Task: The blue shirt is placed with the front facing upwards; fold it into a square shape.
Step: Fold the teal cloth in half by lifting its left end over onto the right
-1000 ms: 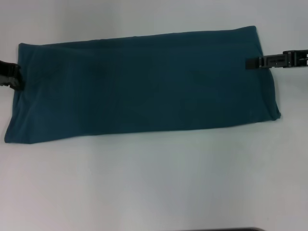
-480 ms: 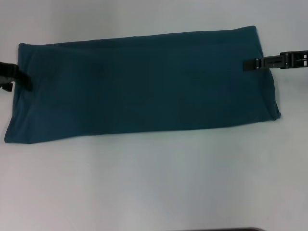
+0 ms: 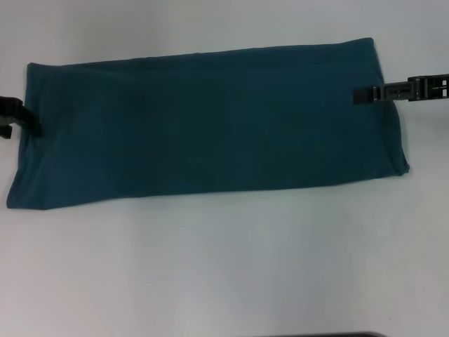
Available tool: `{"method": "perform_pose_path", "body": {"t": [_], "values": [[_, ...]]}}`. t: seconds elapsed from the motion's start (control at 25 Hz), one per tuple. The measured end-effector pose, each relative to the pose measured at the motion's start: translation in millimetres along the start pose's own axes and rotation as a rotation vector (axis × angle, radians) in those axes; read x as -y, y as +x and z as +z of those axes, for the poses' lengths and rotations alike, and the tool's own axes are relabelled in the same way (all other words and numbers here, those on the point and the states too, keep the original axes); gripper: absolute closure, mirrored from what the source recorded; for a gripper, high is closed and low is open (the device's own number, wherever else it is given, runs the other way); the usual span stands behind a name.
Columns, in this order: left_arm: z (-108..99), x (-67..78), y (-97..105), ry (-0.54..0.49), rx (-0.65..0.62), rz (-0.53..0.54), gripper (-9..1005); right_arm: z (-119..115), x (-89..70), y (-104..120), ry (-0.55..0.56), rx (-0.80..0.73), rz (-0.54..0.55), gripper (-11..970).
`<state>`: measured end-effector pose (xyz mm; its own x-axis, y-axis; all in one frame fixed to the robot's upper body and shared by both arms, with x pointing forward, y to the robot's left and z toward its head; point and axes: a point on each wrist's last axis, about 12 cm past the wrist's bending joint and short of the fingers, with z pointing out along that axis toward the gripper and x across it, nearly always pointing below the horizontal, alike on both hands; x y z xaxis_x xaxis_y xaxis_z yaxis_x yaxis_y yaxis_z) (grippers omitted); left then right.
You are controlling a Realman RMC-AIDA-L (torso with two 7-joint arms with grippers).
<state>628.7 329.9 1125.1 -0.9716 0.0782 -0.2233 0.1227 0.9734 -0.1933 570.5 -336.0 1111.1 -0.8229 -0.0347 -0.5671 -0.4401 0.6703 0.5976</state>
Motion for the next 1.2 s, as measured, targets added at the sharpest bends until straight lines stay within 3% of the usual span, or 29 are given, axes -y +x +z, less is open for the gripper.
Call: {"method": "perform_pose_path", "body": {"t": [1.2], "values": [[7.0, 7.7, -0.4, 0.015, -0.055, 0.003, 445, 0.4, -0.4, -0.5, -0.001, -0.002, -0.011, 44]]}}
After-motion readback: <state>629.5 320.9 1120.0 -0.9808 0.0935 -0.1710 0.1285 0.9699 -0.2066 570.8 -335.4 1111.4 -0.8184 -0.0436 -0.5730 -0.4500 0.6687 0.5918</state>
